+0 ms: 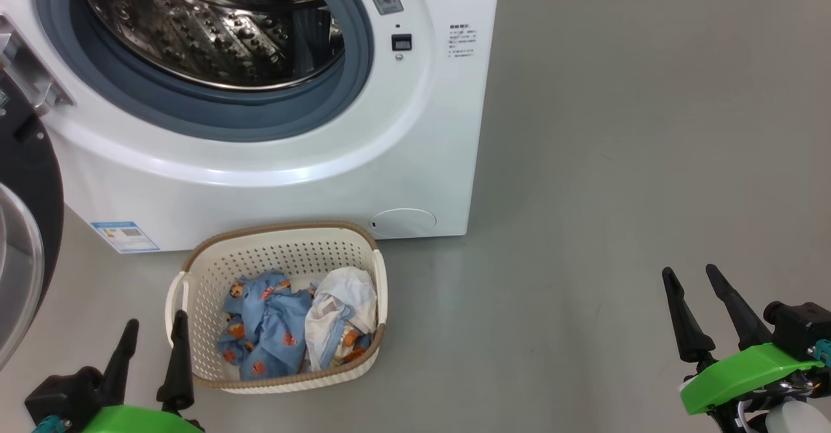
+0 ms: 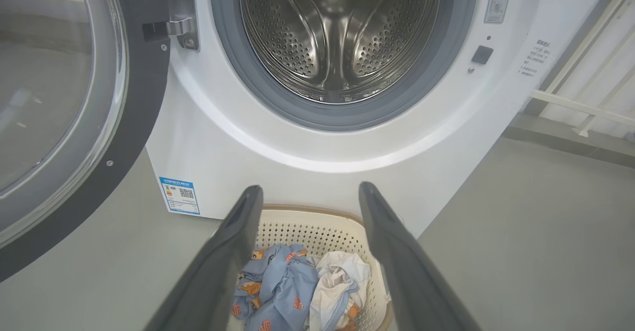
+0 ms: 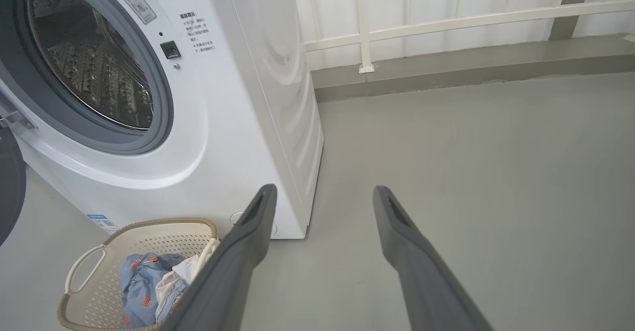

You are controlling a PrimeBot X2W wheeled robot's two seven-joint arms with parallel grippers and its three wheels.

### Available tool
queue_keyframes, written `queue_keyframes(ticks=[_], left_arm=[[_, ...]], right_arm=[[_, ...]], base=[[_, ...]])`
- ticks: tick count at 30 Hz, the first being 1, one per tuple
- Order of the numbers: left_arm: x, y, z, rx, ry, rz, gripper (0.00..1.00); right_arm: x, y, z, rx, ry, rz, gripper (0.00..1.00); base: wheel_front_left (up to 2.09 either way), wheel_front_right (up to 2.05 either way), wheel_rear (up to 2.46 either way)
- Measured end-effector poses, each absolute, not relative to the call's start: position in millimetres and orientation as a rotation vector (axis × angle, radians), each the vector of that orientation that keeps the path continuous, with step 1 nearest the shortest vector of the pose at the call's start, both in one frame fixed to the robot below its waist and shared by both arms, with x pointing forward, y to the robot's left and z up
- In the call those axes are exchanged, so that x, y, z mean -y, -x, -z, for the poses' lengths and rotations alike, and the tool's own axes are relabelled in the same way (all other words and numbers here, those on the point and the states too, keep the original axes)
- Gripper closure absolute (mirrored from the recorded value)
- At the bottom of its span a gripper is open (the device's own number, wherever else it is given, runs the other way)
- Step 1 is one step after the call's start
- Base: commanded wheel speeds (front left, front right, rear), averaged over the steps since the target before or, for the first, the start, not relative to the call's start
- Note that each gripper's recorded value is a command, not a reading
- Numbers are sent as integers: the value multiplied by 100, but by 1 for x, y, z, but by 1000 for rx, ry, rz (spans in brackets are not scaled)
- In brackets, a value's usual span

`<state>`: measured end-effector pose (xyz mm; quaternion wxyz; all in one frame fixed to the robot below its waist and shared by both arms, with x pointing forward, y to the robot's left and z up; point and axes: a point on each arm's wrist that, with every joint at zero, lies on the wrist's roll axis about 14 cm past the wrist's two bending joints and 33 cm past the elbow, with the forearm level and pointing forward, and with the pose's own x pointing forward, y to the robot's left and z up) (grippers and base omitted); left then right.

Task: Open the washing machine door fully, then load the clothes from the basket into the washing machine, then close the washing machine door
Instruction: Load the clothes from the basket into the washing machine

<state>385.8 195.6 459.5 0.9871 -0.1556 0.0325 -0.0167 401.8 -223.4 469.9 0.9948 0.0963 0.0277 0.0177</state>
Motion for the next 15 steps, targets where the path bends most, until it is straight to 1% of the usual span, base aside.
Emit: queue_keyframes(ticks=[15], left_arm=[[-196, -386, -462, -58, 309, 36, 0]], right_arm=[[219, -403, -470, -54, -193, -47, 0]], base=[[68, -114, 46]])
